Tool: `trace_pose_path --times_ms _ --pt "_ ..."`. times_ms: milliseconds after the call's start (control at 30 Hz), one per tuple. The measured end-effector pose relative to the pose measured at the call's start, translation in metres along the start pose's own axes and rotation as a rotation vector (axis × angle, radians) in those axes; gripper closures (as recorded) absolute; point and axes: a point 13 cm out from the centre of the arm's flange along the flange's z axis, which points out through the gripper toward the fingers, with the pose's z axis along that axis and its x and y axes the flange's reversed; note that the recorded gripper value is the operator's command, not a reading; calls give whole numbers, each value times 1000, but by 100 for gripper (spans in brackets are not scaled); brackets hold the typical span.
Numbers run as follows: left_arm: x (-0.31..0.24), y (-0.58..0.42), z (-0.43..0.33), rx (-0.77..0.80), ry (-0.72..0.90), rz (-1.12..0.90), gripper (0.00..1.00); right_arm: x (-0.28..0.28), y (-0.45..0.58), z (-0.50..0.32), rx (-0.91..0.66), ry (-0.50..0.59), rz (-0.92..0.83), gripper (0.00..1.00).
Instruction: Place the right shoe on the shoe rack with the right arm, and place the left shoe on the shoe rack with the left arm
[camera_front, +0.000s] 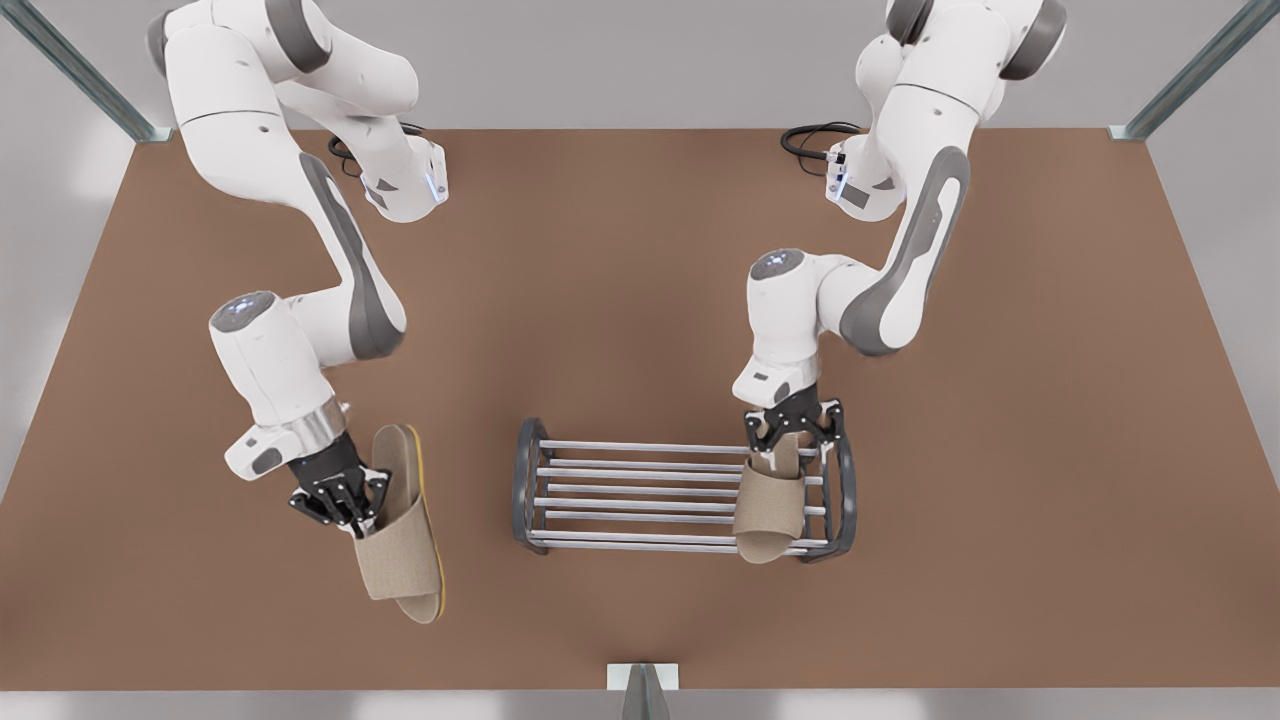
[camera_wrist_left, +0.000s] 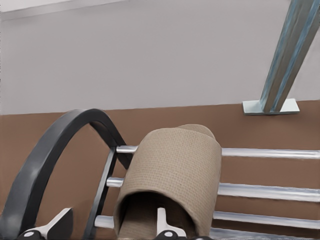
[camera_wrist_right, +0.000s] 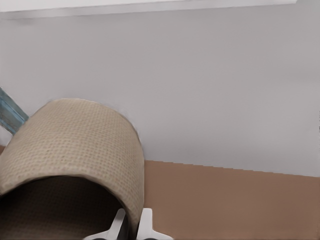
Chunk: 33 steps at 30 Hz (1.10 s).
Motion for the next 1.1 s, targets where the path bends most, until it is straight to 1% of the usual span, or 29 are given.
trace_pose_path --times_ms 100,167,200,267,300,333,367,433,467,533,667,833,1033,1100 --pt "16 -18 -50 6 -3 18 0 -1 25 -17 16 97 -25 79" --pt "10 -29 -96 19 -5 -22 0 5 42 -23 24 153 -31 79" --pt "-9 -26 -124 29 6 -92 0 7 53 -26 27 176 -35 79" --pt "-72 14 -167 31 85 -287 0 13 72 -30 34 218 -36 79" --pt "-97 60 -161 -3 154 -377 0 18 81 -29 42 238 -39 79" --pt "-108 118 -140 -56 238 -454 0 19 92 -27 49 250 -44 79" --pt "-105 173 -119 -96 333 -523 0 17 103 -24 58 256 -50 79" --pt "-96 252 -99 -83 500 -648 0 8 117 -14 84 263 -47 79" --pt "-84 277 -89 -70 565 -673 0 4 118 -11 99 266 -35 79" --pt "-63 279 -68 -30 671 -643 0 0 119 -5 142 268 -11 79" --pt "-56 247 -54 65 753 -508 0 2 141 -2 198 274 29 79" --pt "-56 220 -52 146 776 -356 0 27 174 5 236 303 79 79" --pt "-53 221 -53 191 781 -246 0 46 194 16 267 316 155 79" --pt "-48 221 -54 201 789 -216 0 46 211 19 261 302 176 79"
